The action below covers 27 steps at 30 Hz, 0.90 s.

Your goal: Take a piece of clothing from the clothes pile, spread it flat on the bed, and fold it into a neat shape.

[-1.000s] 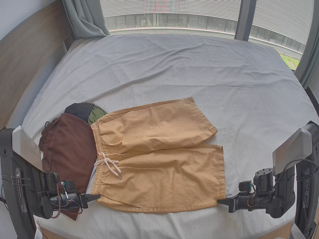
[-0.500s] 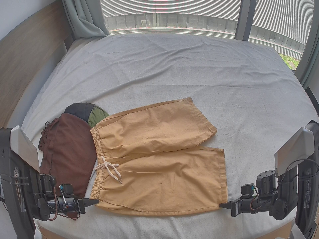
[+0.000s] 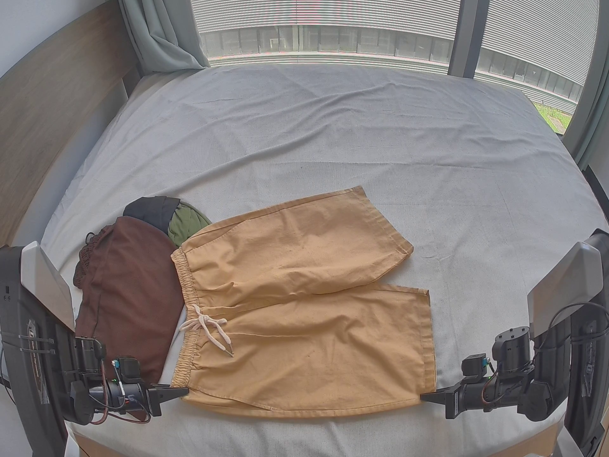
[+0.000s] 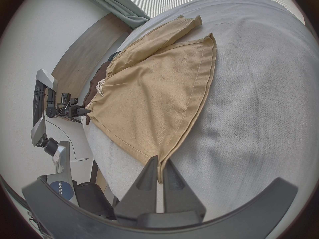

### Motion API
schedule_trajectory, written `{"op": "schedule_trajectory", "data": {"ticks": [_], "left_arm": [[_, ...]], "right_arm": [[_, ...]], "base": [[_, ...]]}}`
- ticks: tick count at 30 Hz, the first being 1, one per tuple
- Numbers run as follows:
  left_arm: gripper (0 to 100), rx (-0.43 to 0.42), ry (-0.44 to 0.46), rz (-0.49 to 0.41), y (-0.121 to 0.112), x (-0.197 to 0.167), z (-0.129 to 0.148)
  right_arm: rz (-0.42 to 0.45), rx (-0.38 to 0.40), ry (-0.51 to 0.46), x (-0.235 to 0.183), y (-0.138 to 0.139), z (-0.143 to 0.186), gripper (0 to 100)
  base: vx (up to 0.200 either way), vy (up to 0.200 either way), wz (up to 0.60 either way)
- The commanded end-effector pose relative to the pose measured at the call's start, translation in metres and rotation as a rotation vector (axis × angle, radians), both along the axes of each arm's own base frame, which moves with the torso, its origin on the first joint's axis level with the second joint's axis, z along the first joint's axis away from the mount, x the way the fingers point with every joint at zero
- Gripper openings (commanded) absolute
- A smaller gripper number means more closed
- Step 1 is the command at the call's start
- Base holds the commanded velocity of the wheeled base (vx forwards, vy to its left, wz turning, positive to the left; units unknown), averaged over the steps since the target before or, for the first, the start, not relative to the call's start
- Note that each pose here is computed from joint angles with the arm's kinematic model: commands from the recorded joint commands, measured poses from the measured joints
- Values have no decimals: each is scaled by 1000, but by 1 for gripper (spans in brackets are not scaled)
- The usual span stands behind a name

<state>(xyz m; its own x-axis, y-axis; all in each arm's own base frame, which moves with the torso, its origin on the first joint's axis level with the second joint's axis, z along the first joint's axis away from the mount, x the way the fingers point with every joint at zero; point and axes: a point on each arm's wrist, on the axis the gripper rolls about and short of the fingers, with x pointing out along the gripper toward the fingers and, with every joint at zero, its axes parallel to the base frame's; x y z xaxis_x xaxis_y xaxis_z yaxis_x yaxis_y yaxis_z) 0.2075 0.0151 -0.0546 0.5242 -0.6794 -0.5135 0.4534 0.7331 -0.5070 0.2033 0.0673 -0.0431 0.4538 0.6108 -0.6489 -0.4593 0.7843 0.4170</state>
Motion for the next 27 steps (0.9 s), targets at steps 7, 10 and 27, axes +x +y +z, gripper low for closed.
{"op": "schedule_trajectory", "data": {"ticks": [7, 10, 27], "left_arm": [[0, 1, -17, 4, 1, 2, 1], [0, -3, -42, 9, 1, 7, 6], [0, -159, -113, 60, -17, 25, 64]], "right_arm": [[1, 19, -48, 2, 0, 11, 0], [6, 45, -102, 6, 2, 22, 0], [-37, 171, -271, 29, 11, 62, 0]], "base": [[0, 0, 0], [0, 0, 0], [0, 0, 0]]}}
